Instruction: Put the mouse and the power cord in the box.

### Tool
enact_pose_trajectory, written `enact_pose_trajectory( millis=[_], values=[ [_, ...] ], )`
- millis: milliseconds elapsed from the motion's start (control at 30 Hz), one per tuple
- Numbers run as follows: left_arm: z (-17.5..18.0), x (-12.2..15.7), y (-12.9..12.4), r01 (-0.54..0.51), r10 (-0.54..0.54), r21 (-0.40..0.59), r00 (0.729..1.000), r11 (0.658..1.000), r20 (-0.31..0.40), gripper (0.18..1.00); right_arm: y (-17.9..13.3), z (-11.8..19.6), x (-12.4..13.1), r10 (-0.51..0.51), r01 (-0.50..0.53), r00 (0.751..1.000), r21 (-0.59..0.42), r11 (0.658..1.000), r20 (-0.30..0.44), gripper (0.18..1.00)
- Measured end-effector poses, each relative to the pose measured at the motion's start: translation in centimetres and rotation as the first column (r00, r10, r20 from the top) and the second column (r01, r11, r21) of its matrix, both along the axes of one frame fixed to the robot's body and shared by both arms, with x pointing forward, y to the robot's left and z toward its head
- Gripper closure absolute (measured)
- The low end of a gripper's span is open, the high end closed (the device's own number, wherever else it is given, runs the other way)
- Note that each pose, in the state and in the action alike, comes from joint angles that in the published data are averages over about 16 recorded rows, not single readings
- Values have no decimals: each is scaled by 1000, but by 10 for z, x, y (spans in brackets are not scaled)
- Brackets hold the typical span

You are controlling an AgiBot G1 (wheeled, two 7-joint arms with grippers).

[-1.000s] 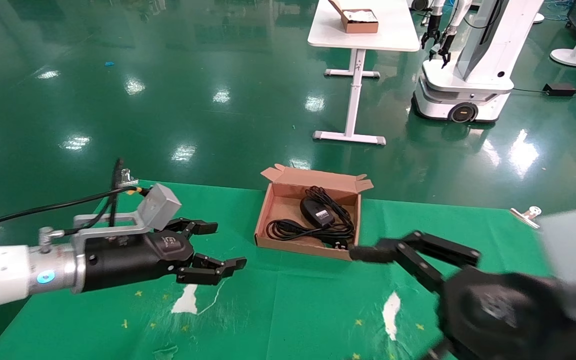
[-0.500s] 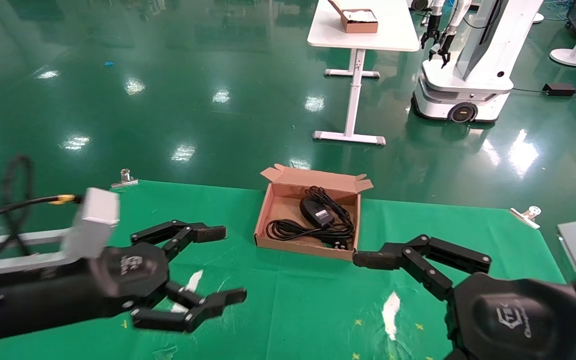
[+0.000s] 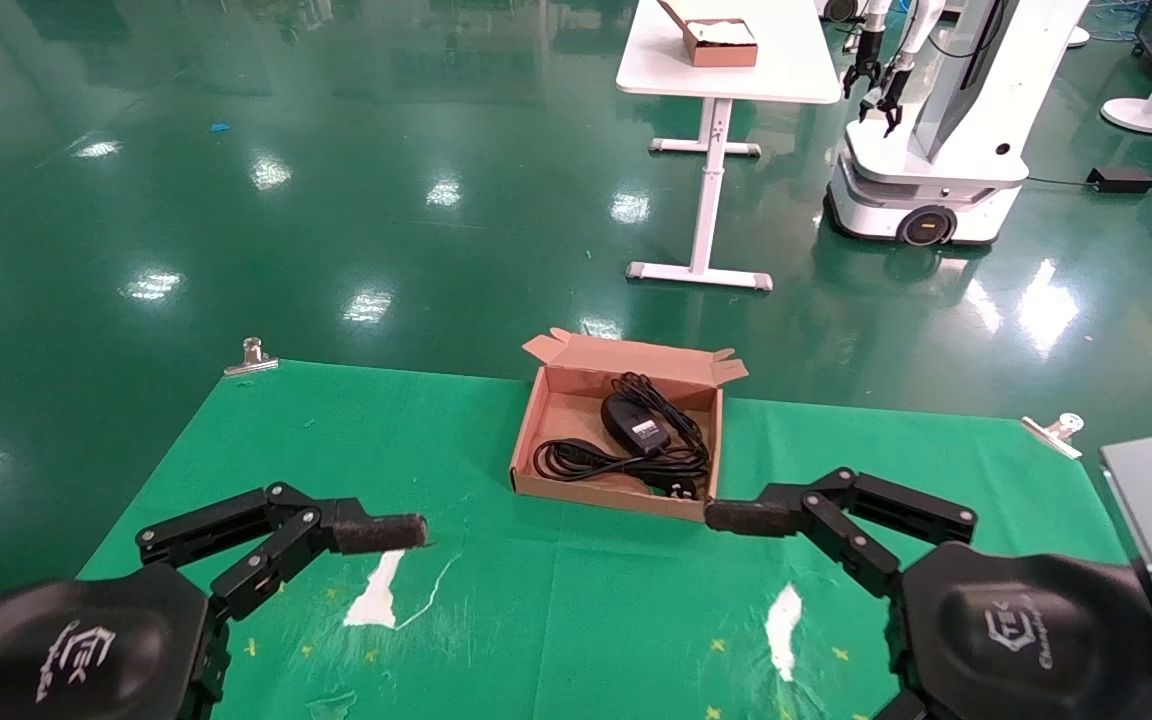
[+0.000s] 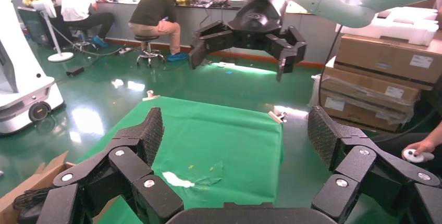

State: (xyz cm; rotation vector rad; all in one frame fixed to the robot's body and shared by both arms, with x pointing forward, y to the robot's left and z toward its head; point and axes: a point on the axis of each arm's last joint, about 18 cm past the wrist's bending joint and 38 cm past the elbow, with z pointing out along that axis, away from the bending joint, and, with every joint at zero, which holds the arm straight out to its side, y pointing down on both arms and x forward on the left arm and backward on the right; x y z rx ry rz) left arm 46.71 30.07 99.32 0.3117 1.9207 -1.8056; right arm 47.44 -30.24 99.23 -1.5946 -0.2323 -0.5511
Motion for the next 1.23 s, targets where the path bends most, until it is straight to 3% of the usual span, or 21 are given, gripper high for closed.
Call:
enact_pose_trajectory(
  millis=[1233],
  values=[
    [-1,9,-1,-23,23,-2,1000,1000,-14,184,0,0,1,-2,2,1000,0,1000,-1,178]
  ],
)
